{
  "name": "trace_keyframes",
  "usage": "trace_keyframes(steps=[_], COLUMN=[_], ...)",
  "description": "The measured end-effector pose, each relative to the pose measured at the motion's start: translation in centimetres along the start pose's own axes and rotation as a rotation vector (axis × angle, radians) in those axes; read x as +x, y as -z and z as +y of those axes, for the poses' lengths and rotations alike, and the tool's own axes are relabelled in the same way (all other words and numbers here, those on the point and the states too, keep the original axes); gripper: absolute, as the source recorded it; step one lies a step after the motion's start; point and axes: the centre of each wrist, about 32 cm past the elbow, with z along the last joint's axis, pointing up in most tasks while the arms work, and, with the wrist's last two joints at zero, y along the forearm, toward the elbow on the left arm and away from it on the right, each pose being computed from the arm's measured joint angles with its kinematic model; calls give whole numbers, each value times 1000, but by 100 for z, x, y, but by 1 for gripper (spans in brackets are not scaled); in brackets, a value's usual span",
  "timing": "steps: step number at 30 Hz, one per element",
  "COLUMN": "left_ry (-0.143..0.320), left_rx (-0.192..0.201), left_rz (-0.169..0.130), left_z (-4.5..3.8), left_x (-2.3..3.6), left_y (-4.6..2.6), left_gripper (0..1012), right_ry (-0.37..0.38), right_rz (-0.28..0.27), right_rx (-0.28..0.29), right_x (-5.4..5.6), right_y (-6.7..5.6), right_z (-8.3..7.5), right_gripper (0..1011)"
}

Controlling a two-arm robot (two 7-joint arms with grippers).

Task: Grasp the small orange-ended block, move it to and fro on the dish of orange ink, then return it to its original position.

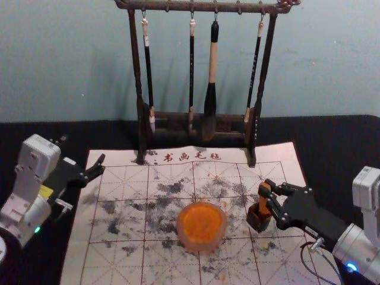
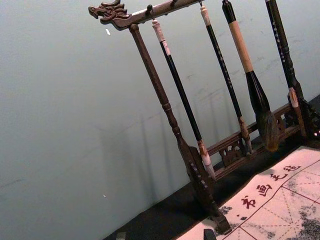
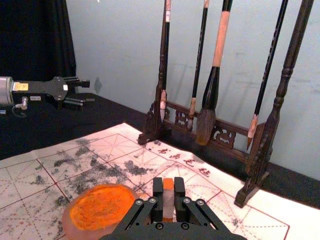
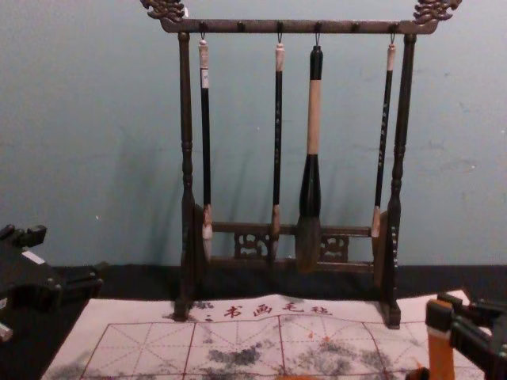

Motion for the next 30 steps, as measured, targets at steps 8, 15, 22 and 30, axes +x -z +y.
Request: trace_keyframes(steps=[8, 15, 22, 30], left_ry=[0, 0, 0, 0], left_rx=[0, 0, 0, 0], left_rz=[0, 0, 0, 0], left_z=[0, 0, 0, 0], left_x=[0, 0, 0, 0], left_y=[0, 0, 0, 0], left_gripper=[1001, 1001, 1001, 1002], right_ry=[-5, -10, -14, -13], right_rz=[18, 25, 28, 29], right_rx=[-18, -29, -40, -50], right_x=[9, 8, 6, 4], right_y=[21, 26, 29, 29], right_z=[27, 43, 55, 59], right_gripper=[81, 80, 81, 81])
